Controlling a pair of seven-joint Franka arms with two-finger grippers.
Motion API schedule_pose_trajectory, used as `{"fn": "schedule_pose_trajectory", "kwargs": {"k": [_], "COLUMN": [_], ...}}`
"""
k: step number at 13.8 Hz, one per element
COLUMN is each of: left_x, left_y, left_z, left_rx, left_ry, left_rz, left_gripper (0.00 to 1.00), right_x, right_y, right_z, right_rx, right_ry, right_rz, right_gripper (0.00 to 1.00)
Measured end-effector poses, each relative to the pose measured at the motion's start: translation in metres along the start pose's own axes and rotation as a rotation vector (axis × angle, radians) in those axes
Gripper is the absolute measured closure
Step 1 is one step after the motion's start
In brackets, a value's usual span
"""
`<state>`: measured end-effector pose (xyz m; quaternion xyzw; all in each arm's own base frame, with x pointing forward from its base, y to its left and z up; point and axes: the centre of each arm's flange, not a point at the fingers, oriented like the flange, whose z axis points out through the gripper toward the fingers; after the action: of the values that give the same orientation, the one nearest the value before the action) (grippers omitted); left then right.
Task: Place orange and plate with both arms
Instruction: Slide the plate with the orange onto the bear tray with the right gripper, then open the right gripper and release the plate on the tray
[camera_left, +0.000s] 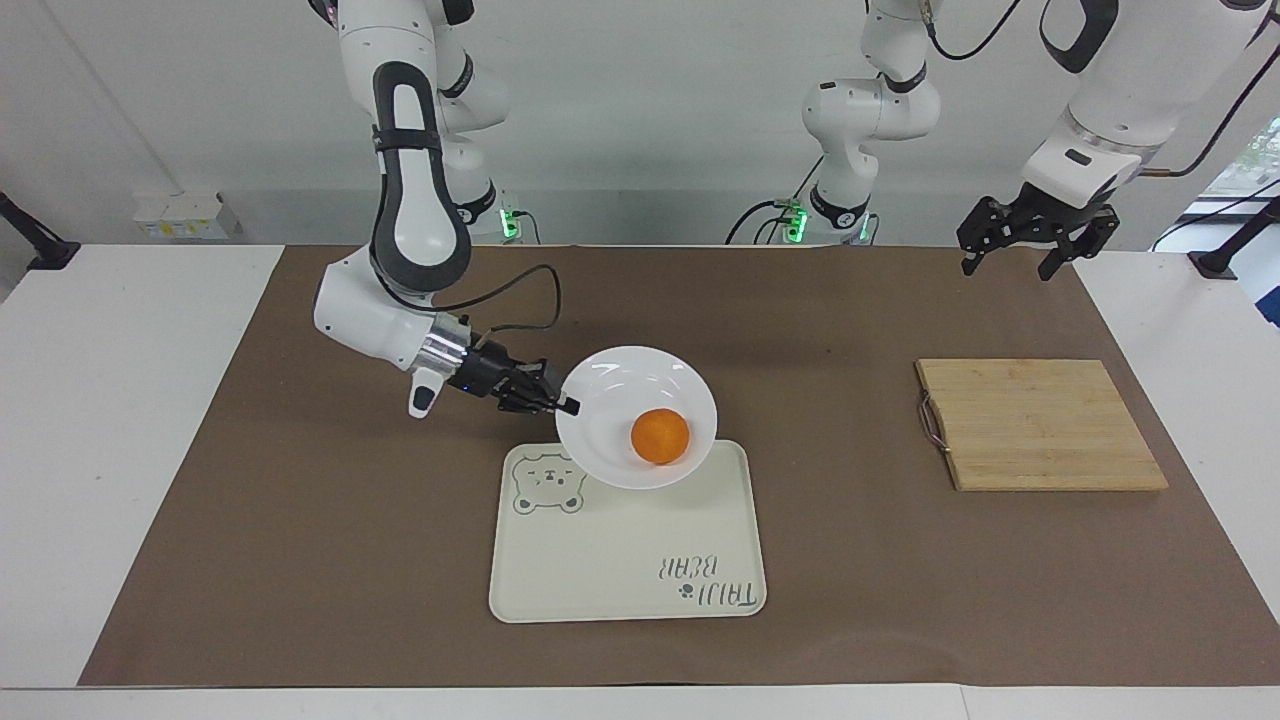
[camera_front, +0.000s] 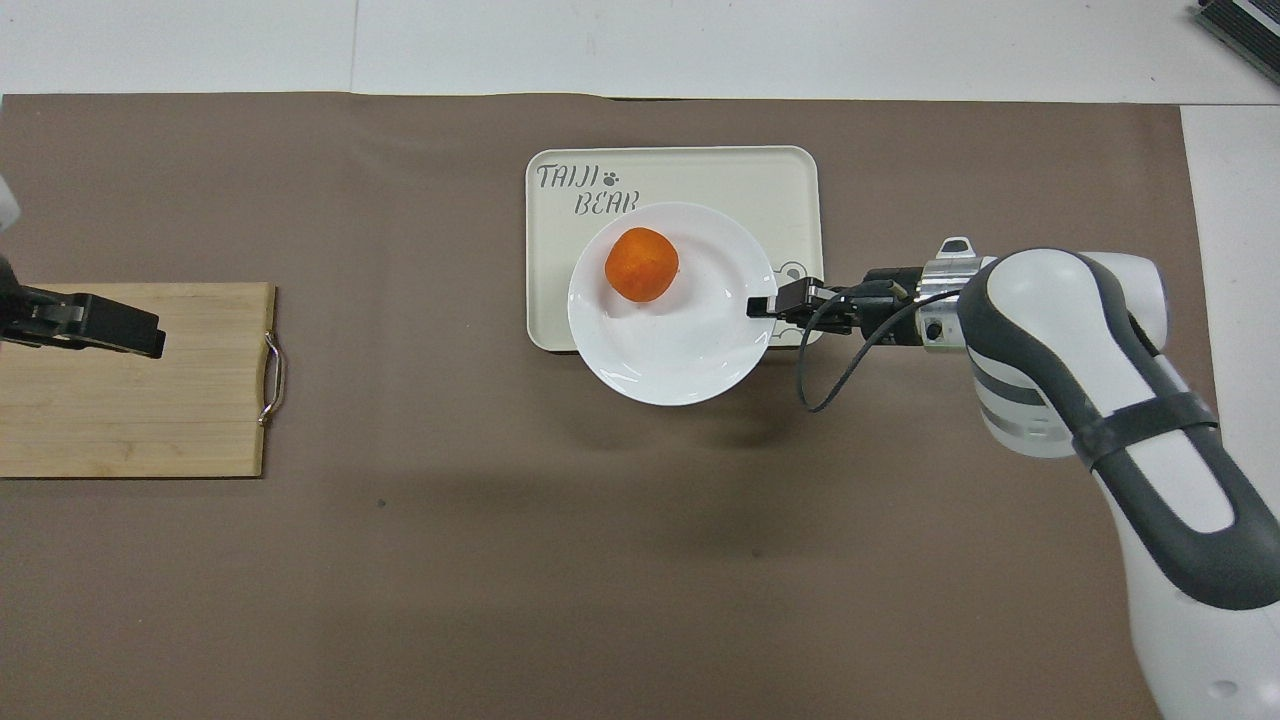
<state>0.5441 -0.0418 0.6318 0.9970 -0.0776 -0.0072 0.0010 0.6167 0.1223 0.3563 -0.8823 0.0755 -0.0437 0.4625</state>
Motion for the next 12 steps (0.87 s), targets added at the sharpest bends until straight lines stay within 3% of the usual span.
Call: {"fn": "schedule_pose_trajectory", "kwargs": {"k": [7,12], "left_x": [0.0,0.0], "left_y": [0.0,0.0], "left_z": [0.0,0.0], "left_rx": [0.0,0.0], "left_ry": [0.0,0.0], "left_rz": [0.0,0.0], "left_gripper": [0.0,0.0], "right_x": [0.065,0.071], "right_y": [0.03,0.063], "right_z": [0.046,0.073], "right_rx": [-0.023,-0.043], "right_ry": [0.012,-0.012], "right_rz": [0.048,0.083], "right_gripper": [0.95,0.95]}}
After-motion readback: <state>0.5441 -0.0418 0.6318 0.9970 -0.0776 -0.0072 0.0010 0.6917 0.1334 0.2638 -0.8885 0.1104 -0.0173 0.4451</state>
